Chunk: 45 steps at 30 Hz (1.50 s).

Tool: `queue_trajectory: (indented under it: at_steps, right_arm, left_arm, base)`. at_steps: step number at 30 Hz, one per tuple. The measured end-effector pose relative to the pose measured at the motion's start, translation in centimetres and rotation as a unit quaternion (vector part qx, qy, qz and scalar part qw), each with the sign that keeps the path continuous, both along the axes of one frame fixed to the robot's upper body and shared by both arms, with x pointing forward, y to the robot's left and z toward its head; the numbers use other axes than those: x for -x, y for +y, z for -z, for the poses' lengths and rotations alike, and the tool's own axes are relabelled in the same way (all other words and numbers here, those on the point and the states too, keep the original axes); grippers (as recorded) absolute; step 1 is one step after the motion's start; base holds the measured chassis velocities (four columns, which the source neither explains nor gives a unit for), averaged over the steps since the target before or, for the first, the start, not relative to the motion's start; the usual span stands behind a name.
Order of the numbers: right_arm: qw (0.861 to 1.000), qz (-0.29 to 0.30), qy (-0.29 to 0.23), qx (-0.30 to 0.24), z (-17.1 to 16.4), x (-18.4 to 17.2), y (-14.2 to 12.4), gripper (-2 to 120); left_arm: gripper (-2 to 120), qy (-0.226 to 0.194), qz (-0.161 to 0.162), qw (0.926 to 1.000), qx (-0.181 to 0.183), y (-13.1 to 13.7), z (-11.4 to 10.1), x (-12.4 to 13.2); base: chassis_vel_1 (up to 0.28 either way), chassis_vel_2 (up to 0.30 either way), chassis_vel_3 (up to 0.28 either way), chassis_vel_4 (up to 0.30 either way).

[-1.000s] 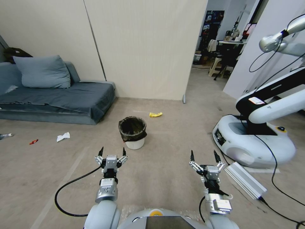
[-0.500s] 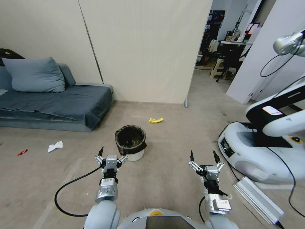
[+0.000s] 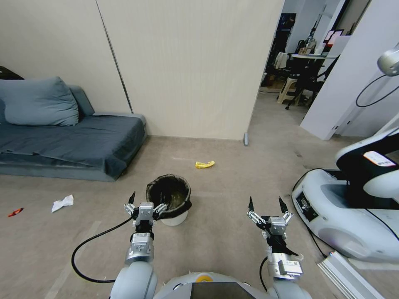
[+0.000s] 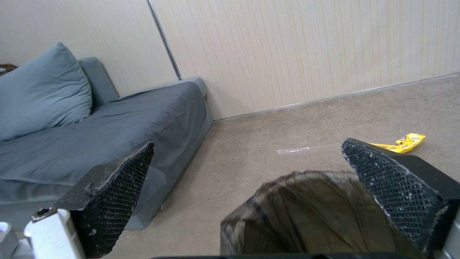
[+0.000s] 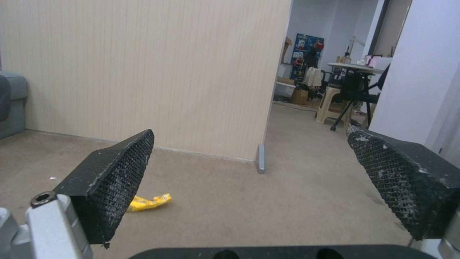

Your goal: Pick up the trash bin, then pick up the garbage from the floor and place it into the trash bin.

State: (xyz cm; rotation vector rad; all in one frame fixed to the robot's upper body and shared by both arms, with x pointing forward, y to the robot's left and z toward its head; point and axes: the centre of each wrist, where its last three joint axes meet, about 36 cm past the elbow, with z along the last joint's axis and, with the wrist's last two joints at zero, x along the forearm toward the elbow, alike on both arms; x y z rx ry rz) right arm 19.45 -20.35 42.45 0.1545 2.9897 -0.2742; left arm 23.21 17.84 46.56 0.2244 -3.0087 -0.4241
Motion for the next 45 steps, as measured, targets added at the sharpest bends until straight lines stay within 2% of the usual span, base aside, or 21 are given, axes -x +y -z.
queue_trajectory:
  at_steps: [14,32,39,45]
  right_arm:
    - [0.999,-0.01,-0.028,0.016,0.3,-0.3,-0.4,100]
    - [0.999,-0.008,-0.026,0.029,0.7,-0.3,-0.5,100]
    - [0.999,-0.006,-0.025,0.031,0.7,-0.3,-0.7,100]
    - [0.999,-0.005,-0.026,0.03,0.6,-0.4,-0.7,100]
  left_arm:
    - [100,0.0,-0.003,1.0,0.0,0.0,0.1,0.0]
    - [100,-0.002,-0.011,0.9999,-0.003,0.1,0.0,-0.1]
    - [100,0.01,-0.032,0.9994,0.007,1.8,0.6,-0.7]
    - [100,0.012,-0.029,0.9994,0.011,1.6,0.6,-0.6]
  base:
    - [-0.026,0.026,0.028,-0.03]
    - [0.0,0.0,0.0,0.0]
    - [0.0,0.0,0.0,0.0]
    - [0.0,0.0,0.0,0.0]
